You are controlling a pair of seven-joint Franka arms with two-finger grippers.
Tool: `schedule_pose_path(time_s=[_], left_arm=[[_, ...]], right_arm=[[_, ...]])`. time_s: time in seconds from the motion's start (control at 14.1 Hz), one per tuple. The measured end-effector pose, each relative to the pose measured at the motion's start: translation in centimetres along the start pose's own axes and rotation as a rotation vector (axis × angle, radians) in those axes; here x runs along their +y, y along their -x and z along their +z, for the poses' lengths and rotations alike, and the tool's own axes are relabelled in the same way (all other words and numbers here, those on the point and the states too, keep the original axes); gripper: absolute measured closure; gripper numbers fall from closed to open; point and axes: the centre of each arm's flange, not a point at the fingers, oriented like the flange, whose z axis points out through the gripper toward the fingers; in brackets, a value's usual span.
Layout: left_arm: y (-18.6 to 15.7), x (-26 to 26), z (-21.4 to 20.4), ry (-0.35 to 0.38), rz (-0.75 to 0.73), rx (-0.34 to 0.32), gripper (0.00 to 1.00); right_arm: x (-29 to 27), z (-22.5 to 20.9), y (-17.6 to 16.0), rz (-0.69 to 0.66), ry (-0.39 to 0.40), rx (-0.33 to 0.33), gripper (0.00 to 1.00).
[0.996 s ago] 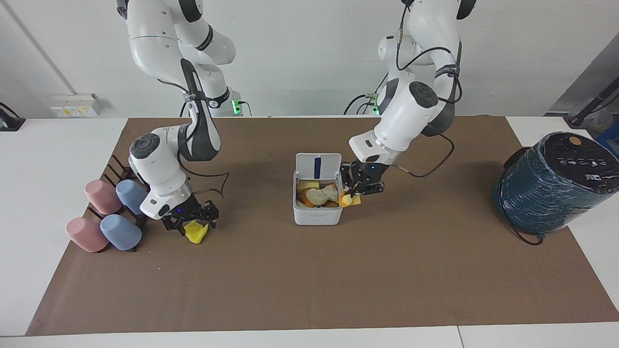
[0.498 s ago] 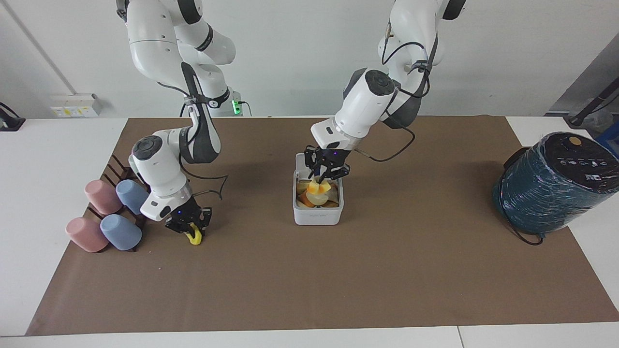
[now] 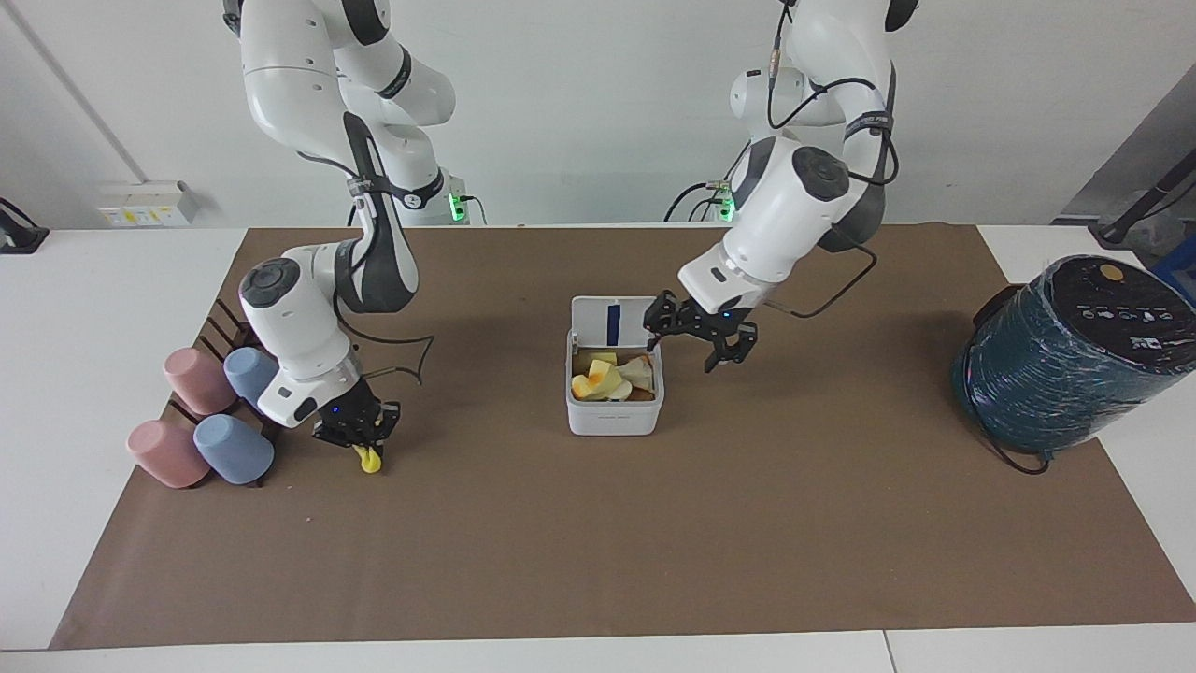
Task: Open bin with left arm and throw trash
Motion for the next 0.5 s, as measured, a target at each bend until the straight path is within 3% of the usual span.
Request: schedule_pose_path(time_s=[0.14, 0.28, 0.5], left_arm=[[0.1, -5.0, -1.7, -0.052, -0.050, -0.033, 0.00], [0.3, -9.0, -3.8, -0.155, -0.055, -0.037, 0.00], [1.5, -11.0, -8.1, -0.232, -0.073, -0.021, 0.00]], right_arm=[[-3.1, -4.3, -1.7, 0.105, -0.022, -0.011, 0.96], [-9.0, -8.0, -3.0, 0.227, -0.062, -0.005, 0.96], [-18.2, -9.9, -3.0, 0.388, -0.140, 0.014, 0.96]])
